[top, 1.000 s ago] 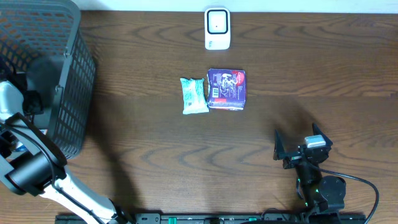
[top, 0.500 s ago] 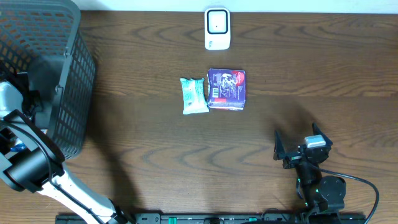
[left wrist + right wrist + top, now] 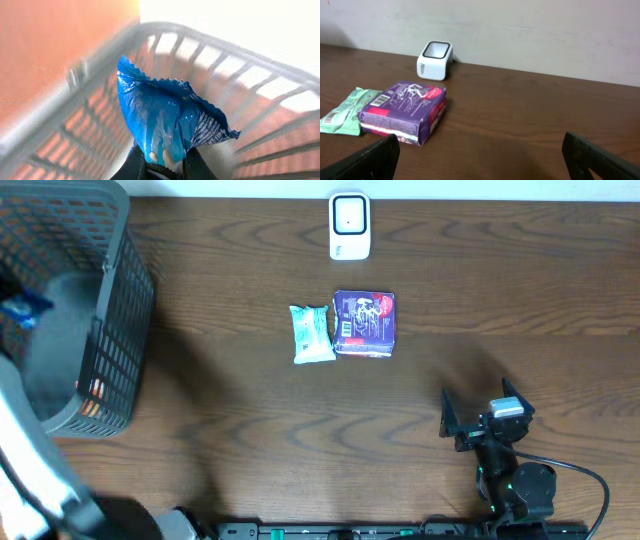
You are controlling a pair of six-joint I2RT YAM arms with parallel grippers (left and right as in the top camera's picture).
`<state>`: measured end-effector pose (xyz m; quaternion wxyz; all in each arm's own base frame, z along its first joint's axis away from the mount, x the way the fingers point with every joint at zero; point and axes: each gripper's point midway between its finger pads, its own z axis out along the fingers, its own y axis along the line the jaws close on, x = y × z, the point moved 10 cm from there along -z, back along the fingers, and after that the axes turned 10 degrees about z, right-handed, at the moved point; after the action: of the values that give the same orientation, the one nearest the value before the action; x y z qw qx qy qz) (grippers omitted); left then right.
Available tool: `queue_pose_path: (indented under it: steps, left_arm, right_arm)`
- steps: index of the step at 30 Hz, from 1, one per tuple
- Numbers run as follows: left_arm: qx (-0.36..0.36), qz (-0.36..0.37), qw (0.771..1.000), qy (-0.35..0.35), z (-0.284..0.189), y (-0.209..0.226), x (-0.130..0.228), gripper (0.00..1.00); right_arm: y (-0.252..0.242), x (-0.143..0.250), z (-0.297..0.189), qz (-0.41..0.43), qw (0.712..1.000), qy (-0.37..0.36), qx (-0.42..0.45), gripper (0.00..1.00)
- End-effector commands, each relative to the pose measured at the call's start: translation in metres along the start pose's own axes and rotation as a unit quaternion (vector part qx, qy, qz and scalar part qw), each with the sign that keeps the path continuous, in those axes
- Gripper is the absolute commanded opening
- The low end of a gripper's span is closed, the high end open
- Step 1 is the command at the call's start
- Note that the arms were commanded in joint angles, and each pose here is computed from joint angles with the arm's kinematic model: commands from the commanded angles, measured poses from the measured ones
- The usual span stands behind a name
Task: Scan the item barcode
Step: 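Reach the left gripper into the basket and grasp the blue Oreo pack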
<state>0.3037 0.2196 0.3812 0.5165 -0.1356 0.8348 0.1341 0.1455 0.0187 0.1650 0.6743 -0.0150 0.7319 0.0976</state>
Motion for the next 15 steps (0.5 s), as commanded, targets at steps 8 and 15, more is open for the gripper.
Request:
queue_pose_path:
  steps: [8,15]
  left_arm:
    - [0.137,-0.04,0.973,-0.182,-0.117,-0.074,-0.066,0.07]
    - [0.3,0.006,0.935,-0.189,-0.141,-0.17,-0.07,0.07]
  right_arm:
    - [-0.001,0.0,0.0,0.0,1.0,0.0,0.005,0.99]
    - [-0.001,0.0,0.0,0.0,1.0,0.0,0.005,0.99]
